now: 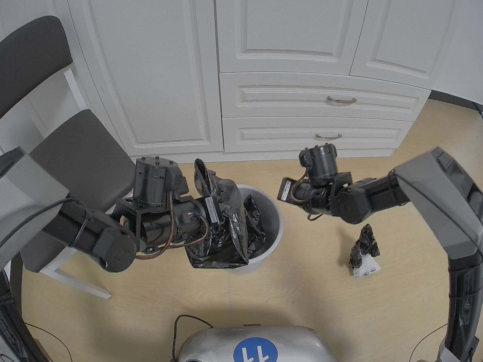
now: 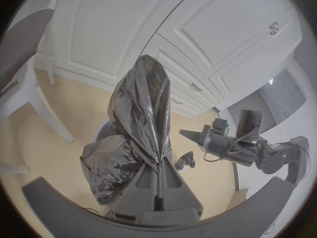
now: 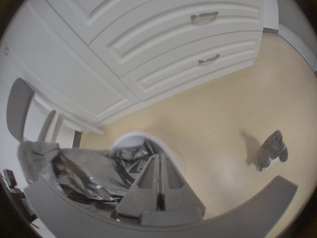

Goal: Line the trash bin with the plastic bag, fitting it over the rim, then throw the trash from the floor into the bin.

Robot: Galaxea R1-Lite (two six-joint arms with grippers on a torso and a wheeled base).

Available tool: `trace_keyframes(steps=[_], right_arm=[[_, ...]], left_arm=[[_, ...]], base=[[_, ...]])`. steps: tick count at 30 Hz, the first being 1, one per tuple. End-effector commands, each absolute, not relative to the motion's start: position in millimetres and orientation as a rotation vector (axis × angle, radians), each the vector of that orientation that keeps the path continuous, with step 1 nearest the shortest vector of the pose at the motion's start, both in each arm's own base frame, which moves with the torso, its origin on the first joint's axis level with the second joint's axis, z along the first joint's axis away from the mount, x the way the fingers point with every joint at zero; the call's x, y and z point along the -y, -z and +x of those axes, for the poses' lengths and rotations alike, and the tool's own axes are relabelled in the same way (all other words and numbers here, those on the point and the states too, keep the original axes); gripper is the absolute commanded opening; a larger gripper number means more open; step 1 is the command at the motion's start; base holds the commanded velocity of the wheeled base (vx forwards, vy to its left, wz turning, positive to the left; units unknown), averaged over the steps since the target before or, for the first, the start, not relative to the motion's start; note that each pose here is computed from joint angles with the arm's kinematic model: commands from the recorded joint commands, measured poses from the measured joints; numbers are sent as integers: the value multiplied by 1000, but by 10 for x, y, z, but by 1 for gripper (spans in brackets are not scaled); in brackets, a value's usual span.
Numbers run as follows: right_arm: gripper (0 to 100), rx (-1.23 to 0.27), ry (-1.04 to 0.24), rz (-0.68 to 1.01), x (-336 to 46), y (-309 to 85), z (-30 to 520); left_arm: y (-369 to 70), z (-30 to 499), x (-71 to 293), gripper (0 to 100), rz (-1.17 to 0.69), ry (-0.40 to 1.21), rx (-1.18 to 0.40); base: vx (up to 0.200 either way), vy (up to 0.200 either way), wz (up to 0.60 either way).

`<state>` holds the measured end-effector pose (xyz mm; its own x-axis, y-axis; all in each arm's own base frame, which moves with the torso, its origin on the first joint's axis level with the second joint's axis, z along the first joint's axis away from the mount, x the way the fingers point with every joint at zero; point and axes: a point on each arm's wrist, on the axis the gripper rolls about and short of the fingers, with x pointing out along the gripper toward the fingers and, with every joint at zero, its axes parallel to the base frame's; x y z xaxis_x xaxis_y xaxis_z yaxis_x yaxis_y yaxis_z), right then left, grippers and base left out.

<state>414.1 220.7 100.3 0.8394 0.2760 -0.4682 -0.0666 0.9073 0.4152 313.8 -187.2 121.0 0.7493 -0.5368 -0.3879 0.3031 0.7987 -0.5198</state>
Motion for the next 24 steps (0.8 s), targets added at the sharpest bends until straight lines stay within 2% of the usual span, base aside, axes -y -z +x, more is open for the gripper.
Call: trace_keyframes(steps=[1, 13, 22, 24], right_arm=[[0, -431, -178, 456, -1849, -1625, 4079], [0, -406, -185, 479, -1749, -1716, 4094], [0, -402, -186, 482, -1741, -1744, 4076], [0, -402, -186, 482, -1740, -1746, 4073]], left_arm=[[-1109, 3380, 2082, 0, -446, 485, -560], [-957, 3539, 2522, 0, -465, 502, -531], [-1060, 3545, 2643, 0, -478, 541, -476], [-946, 3607, 2587, 0, -474, 514, -497]], base=[[0, 0, 0], [0, 0, 0], [0, 0, 0], [0, 0, 0]])
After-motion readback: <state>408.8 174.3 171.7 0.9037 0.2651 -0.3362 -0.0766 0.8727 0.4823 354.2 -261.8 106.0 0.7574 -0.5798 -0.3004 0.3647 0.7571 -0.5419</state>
